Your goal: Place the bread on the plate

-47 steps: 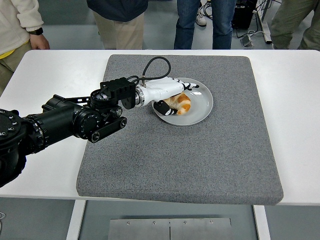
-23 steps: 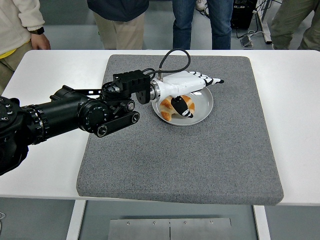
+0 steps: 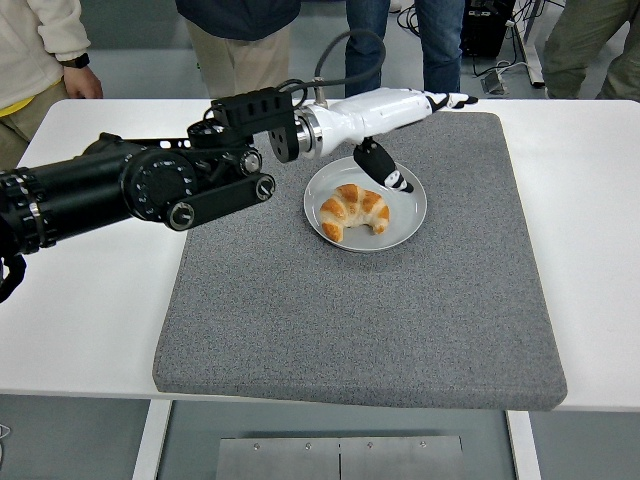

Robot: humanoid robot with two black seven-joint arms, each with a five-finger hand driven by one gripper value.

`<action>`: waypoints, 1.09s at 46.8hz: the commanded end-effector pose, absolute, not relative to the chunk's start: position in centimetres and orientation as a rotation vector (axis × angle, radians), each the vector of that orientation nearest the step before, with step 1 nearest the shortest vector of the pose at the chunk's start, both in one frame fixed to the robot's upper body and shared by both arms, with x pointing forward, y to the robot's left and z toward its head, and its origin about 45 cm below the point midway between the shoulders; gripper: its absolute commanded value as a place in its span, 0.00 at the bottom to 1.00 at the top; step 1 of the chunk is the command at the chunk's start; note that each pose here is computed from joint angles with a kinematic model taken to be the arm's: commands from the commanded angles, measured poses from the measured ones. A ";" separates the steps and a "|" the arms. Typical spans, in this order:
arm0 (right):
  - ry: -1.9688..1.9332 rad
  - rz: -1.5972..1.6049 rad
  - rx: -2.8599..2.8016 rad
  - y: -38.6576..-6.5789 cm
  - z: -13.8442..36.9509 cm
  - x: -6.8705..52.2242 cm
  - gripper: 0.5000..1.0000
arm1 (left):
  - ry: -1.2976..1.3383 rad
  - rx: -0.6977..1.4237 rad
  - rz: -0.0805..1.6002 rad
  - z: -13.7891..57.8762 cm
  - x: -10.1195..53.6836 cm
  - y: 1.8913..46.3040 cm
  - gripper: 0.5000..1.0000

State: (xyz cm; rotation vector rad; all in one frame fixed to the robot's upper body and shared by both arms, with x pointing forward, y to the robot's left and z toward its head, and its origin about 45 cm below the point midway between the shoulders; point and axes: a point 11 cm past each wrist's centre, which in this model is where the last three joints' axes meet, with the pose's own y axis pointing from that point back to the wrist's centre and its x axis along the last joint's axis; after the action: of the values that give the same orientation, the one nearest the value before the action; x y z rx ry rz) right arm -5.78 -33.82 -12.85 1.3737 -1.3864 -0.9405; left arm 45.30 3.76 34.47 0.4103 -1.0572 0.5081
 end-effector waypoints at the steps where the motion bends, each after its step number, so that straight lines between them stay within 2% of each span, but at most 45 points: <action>1: -1.387 -0.939 1.373 -33.8 -12.8 -5.8 1.00 | -1.018 0.393 0.557 35.7 45.9 5.2 0.94; 17: -1.386 -0.940 1.374 -33.8 -12.9 -5.8 1.00 | -0.842 0.281 0.785 41.3 48.6 11.7 0.94; 32: -1.386 -0.940 1.374 -33.8 -12.9 -5.8 1.00 | -0.591 0.108 0.945 43.6 49.7 14.9 0.94; 51: -1.386 -0.940 1.374 -33.8 -12.9 -5.8 1.00 | -0.183 -0.090 1.123 37.7 50.6 18.1 0.94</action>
State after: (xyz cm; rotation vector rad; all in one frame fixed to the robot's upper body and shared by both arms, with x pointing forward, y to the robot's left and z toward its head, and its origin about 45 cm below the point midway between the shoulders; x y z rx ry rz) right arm -5.78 -33.82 -12.85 1.3735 -1.3867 -0.9401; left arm 50.46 18.00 39.00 -0.0635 -0.2406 1.1001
